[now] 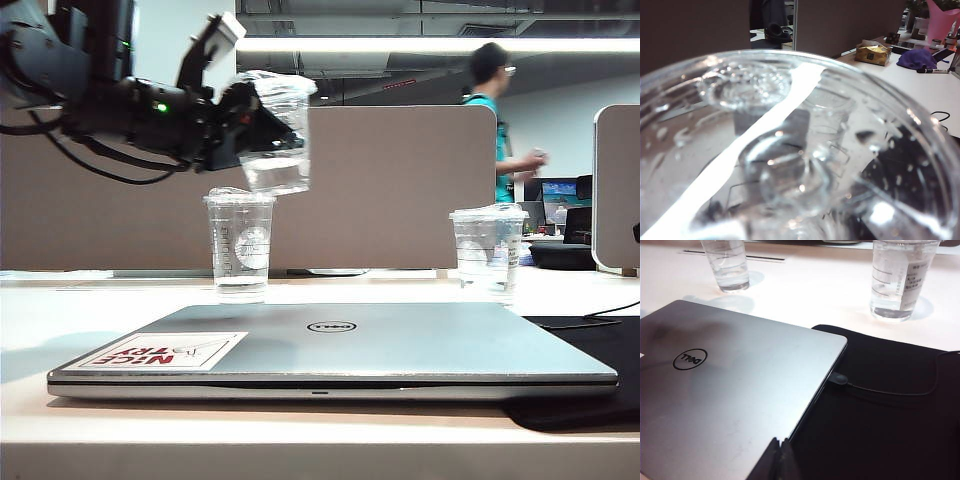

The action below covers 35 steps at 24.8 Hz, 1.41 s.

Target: Pick up the coffee cup on the middle and place it on the left side of the laptop.

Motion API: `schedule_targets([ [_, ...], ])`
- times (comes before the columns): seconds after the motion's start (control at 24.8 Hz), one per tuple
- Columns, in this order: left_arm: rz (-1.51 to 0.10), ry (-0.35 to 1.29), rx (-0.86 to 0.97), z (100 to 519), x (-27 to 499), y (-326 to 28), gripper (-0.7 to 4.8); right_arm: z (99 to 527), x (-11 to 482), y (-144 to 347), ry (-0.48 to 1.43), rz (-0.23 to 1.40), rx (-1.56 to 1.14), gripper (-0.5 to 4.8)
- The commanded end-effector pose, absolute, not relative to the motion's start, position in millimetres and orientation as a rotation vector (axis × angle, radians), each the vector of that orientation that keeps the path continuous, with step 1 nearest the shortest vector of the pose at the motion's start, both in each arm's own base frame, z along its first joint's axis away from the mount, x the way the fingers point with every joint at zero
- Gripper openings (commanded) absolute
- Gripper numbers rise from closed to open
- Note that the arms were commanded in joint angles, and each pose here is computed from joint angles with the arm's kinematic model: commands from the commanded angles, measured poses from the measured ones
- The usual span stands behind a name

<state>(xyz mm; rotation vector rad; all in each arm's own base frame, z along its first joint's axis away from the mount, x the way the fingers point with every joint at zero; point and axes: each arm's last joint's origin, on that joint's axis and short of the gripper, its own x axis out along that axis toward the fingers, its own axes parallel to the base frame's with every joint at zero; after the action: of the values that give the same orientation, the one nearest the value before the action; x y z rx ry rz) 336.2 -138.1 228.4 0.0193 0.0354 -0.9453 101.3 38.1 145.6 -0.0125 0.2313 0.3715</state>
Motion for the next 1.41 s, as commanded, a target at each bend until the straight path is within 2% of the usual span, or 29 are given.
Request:
schedule_targets([
  [0.04, -0.927, -0.004, 0.029, 234.4, 331.7, -127.5, 2.91, 146.6, 101.3, 38.1, 0.210, 0.372, -0.009, -0.05],
  [0.48, -0.870, 0.026, 0.018, 219.3, 316.9, -102.5, 2.91, 147.1, 101.1, 37.9, 0.204, 0.370, -0.008, -0.05],
  [1.09, -0.592, 0.090, 0.024, 176.4, 300.4, -31.4, 2.91, 147.1, 101.1, 38.0, 0.204, 0.371, -0.008, -0.05],
  [1.41, -0.586, 0.152, 0.000, 157.0, 285.9, -20.8, 2.91, 147.1, 101.1, 38.0, 0.204, 0.372, -0.008, -0.05],
])
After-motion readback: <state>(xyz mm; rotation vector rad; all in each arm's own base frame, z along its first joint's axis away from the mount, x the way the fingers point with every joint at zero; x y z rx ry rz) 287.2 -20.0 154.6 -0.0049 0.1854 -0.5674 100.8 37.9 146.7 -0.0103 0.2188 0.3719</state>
